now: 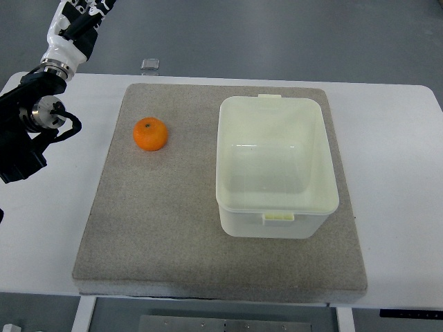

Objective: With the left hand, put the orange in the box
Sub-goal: 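Swing the left hand over the mat toward the orange, fingers open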

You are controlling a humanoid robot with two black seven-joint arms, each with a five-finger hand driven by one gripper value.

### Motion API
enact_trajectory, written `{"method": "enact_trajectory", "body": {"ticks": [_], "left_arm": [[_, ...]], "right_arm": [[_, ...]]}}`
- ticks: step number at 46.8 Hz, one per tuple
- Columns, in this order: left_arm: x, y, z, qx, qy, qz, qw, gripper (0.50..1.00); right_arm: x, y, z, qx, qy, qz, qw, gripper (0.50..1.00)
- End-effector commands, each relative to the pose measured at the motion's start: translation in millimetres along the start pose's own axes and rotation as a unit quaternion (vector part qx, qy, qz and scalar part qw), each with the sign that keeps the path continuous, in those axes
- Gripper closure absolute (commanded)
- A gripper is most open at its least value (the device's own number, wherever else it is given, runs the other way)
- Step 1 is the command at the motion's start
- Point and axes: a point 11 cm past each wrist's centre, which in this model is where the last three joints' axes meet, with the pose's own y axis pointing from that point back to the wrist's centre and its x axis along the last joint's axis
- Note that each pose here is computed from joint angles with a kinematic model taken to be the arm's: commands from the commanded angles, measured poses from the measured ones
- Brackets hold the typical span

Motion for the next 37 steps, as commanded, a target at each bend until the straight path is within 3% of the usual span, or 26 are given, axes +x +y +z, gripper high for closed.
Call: {"method": "enact_trajectory", "body": {"ticks": [1,15,32,37], "left_arm": [[-4.3,-3.4,14.1,0.003,-0.03,-0.012,0.999,0.51],[-30.7,4.5,11.1,0.037,-0.134,-0.09,0.986,0.51],[-33.9,14.6,11.9,0.059,-0.333,-0.186,0.922,0.51],[-40.6,23.1,13.6,0.06,-0.39,-0.234,0.888,0.512]], "right_arm": [[0.0,0.0,-0.1,0.0,0.0,0.0,1.0,0.568],[0.0,0.0,-0.1,0.0,0.0,0.0,1.0,0.568],[0.0,0.0,-0.1,0.0,0.0,0.0,1.0,0.568],[0.0,0.0,-0.1,0.0,0.0,0.0,1.0,0.568]]}}
